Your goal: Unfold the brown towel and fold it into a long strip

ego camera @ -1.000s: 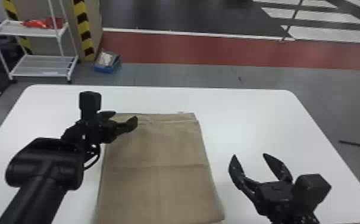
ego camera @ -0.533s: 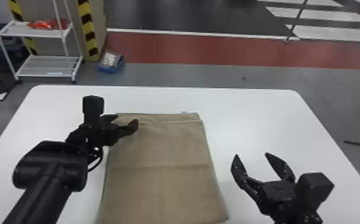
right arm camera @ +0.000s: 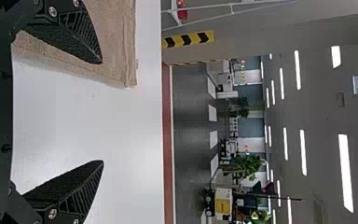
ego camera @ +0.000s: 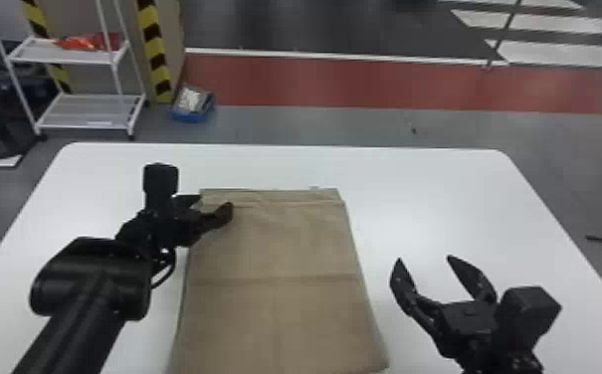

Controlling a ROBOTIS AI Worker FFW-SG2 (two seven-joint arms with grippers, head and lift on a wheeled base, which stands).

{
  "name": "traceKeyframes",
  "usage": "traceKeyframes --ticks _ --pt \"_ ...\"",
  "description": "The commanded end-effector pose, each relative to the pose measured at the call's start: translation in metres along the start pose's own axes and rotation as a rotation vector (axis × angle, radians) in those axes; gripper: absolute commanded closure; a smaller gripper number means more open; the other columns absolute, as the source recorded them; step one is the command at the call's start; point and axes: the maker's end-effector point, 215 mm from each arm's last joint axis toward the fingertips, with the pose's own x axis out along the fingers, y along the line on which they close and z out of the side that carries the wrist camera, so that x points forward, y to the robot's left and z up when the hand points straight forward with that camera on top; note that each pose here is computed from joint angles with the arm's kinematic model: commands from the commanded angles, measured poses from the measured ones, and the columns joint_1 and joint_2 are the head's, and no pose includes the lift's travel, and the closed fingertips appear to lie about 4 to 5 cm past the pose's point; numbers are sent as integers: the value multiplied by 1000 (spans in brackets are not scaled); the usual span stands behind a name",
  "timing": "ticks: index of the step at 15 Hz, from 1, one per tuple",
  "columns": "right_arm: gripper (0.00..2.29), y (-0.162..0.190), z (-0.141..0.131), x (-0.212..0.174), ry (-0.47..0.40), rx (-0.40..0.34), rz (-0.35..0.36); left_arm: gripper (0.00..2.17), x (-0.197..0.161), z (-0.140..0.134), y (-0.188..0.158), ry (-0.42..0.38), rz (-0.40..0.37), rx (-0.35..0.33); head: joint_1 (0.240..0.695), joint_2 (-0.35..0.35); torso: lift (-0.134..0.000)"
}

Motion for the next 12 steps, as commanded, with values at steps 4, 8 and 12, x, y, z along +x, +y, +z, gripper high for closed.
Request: traceKeyframes --ticks 4,8,12 --pt "127 0 -2 2 5 1 0 417 -2 -4 2 -5 2 -1 695 -94 -96" --pt "127 0 -5 4 11 2 1 417 -4 -7 1 -7 -1 -2 695 -93 -96" --pt "127 0 -8 5 15 4 0 518 -8 -13 2 -4 2 -2 695 -92 -96"
